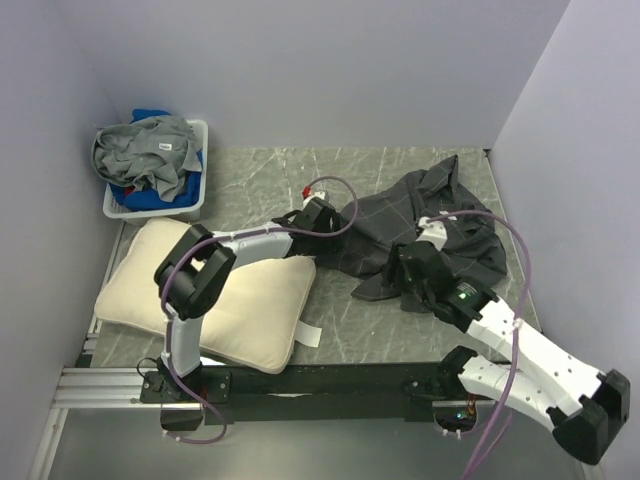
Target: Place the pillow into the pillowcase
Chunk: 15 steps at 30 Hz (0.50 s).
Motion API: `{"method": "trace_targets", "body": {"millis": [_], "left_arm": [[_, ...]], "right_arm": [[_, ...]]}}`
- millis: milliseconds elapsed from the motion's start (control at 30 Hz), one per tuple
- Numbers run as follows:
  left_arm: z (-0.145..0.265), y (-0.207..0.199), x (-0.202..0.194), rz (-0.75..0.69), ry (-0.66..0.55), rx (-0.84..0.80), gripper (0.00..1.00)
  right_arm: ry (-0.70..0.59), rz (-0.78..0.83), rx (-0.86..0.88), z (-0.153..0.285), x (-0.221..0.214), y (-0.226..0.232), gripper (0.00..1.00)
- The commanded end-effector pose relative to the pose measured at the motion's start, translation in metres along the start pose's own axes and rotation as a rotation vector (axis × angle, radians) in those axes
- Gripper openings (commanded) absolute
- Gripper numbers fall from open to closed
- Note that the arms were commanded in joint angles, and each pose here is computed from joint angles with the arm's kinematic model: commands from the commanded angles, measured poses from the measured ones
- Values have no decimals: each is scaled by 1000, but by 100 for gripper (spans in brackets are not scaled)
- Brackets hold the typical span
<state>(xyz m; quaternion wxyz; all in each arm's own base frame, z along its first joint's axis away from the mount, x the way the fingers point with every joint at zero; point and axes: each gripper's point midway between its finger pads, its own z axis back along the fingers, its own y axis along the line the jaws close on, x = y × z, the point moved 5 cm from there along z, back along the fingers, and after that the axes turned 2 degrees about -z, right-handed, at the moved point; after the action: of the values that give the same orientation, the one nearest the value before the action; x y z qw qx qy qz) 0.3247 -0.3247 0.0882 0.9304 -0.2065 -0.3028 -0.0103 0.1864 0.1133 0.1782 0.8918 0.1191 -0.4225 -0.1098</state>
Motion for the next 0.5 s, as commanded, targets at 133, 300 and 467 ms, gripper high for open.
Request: {"method": "trace_targets", "body": {"millis": [133, 300, 467], "left_arm": [[-45, 13, -5, -18, 20, 126, 56], [-48, 11, 11, -22, 2, 125, 1], [-23, 6, 46, -17, -69, 103, 1]], "right_arm": [[5, 57, 34, -9, 0, 36, 71], [90, 31, 59, -20, -34, 40, 73], [142, -3, 38, -47, -62, 42, 80]]}}
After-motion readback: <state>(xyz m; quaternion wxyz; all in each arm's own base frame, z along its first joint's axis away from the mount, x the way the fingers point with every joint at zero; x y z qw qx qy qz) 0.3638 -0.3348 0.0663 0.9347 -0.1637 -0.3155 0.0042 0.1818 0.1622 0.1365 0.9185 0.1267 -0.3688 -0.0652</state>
